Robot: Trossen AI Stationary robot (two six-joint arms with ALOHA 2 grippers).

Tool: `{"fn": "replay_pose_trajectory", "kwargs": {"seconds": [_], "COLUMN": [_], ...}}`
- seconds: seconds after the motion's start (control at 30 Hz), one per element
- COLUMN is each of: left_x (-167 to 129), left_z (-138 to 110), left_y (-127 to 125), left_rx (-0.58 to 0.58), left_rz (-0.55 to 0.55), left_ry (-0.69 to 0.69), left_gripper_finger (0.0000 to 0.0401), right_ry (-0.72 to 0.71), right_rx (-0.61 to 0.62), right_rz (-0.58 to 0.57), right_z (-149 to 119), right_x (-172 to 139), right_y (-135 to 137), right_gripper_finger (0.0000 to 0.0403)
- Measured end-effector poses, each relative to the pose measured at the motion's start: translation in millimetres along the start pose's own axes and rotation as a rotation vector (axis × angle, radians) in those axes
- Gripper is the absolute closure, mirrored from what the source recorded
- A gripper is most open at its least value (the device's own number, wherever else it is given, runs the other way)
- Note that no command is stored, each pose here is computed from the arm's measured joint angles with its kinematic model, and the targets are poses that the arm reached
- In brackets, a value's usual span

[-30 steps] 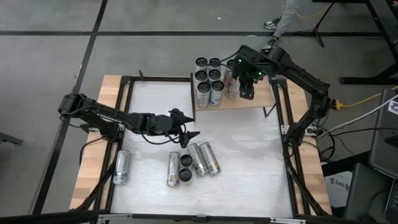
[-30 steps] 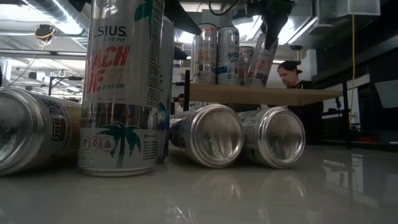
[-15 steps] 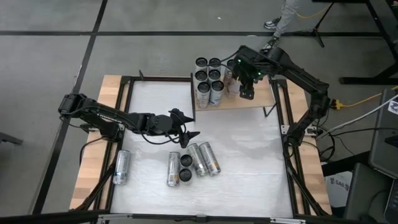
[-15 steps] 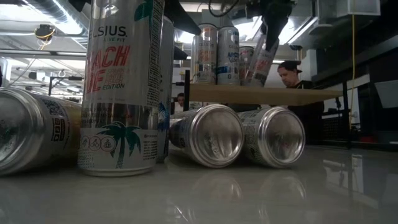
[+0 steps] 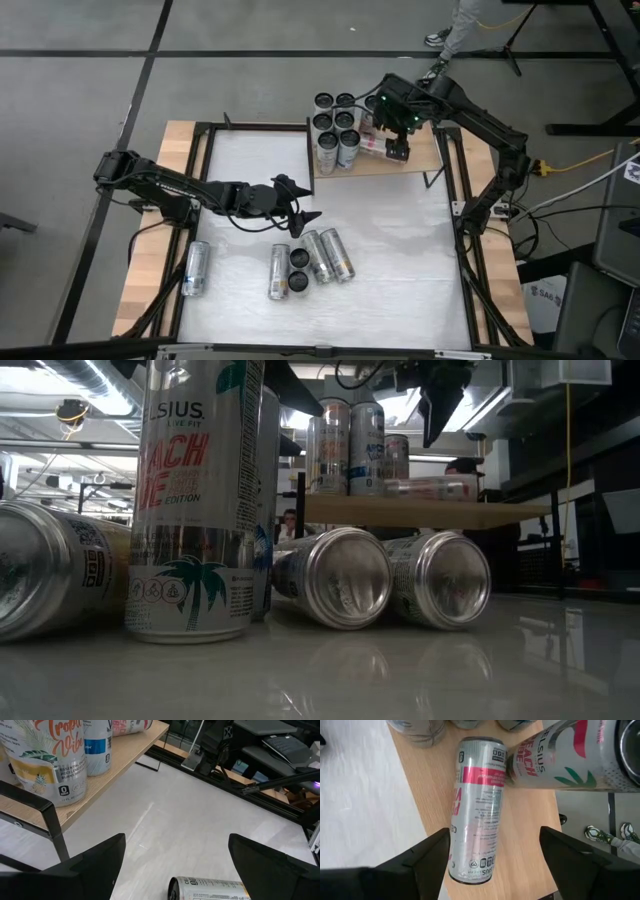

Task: Place canned beverage on shelf
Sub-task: Put the pink soda can on the shelf aligned with the other pink soda can

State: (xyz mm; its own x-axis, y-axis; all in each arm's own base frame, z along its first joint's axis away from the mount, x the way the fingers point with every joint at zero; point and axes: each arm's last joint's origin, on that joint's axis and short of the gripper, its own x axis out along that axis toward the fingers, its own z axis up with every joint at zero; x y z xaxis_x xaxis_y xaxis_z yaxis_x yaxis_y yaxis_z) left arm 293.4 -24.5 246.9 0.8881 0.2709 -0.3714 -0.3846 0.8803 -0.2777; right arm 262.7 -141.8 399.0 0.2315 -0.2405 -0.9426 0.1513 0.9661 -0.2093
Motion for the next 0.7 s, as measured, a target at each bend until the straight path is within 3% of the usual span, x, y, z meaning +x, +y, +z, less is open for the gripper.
{"fn": "replay_pose_trajectory", "kwargs": {"seconds": [0.37,0.57,0.7], "left_x": [0.0,-0.1,-0.1], "left_z": [0.0,0.1,0.0], "left_y": [0.0,0.0,0.0], "left_rx": [0.0,0.0,0.005], "left_rz": [0.0,0.0,0.0], "left_ry": [0.0,0.0,0.0], "left_gripper_finger": [0.0052,0.0052,0.0052], "right_ry": [0.029,-0.106,-0.243], "right_rx": [0.046,0.139,0.195], "right_rz": [0.013,0.063,0.039], "right_z": [-7.9,-27.9,-42.9], "right_x": [-6.4,-30.2,-26.8], "right_y": [2.5,10.7,21.0], "right_gripper_finger": [0.0105,0.0105,0.0105]}}
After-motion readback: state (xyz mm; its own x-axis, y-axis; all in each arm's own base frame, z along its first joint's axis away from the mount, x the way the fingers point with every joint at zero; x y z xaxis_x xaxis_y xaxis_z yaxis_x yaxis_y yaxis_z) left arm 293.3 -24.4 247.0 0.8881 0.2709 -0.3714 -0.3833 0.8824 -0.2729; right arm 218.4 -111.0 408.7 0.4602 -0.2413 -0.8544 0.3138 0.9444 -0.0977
